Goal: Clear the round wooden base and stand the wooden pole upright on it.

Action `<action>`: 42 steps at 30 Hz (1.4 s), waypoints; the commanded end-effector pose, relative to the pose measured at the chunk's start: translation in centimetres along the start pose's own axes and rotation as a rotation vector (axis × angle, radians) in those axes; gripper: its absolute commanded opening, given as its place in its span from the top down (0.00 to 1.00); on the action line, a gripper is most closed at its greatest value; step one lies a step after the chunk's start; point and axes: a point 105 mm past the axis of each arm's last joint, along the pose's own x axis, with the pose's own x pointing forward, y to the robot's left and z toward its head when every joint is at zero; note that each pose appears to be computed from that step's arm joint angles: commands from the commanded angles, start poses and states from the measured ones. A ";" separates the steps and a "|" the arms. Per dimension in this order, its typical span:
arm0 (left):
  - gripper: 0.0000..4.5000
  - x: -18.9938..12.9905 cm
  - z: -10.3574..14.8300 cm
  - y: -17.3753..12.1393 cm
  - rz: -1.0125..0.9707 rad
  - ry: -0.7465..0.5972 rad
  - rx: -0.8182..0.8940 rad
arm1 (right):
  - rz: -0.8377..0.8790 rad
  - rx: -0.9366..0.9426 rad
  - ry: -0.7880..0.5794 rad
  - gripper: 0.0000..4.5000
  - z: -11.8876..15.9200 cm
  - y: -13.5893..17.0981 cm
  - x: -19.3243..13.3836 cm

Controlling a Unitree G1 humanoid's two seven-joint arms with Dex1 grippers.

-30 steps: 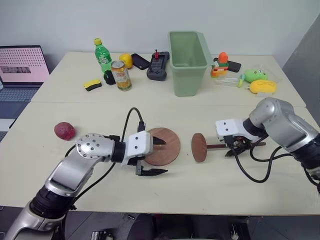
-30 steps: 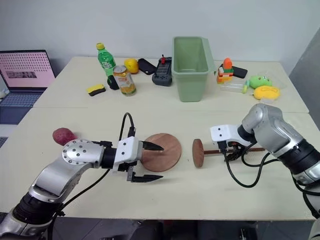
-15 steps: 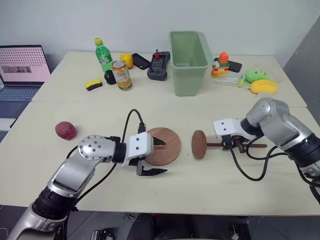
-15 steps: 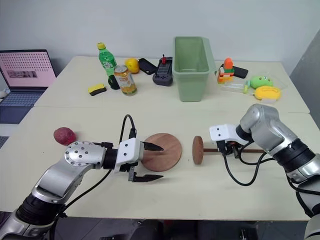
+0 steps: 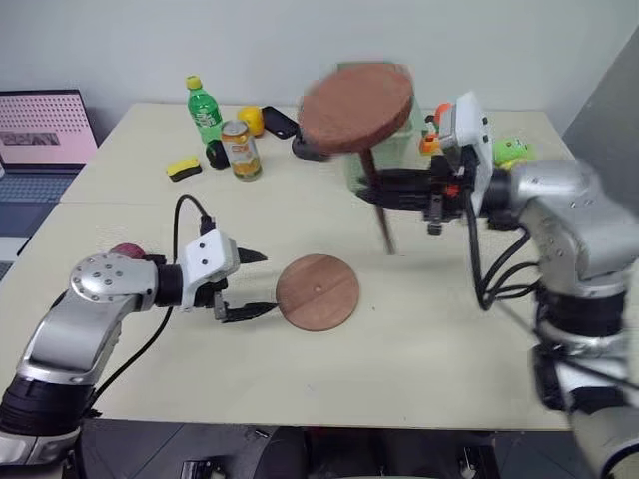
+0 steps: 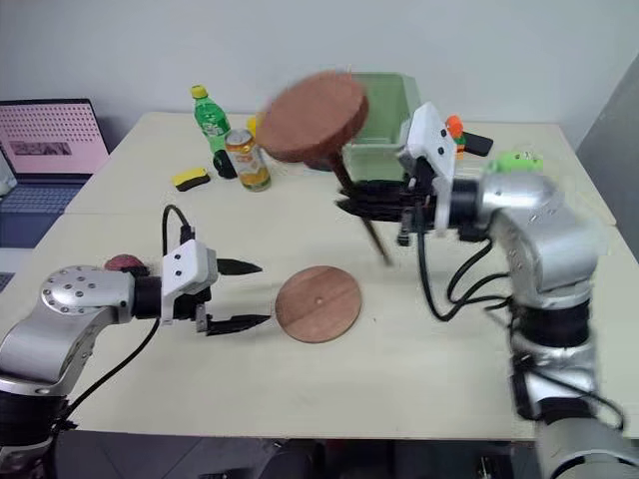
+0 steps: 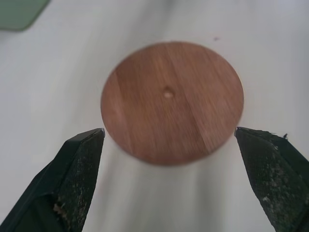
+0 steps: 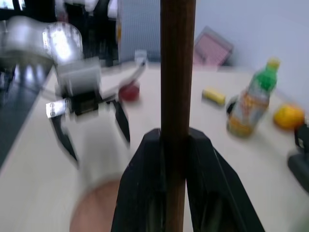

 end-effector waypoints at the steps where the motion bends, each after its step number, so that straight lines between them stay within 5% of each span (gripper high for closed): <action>1: 0.00 -1.1 0.0 0.4 0.011 0.042 0.025 | -0.066 0.017 -0.177 0.95 1.4 1.4 1.4; 14: 0.00 -1.2 0.7 0.7 0.012 0.076 0.059 | -0.105 0.091 -0.203 0.95 -3.3 2.5 4.8; 42: 0.00 -0.7 0.9 -0.4 -0.010 -0.016 0.023 | -0.102 0.074 -0.131 0.95 -7.3 2.5 5.6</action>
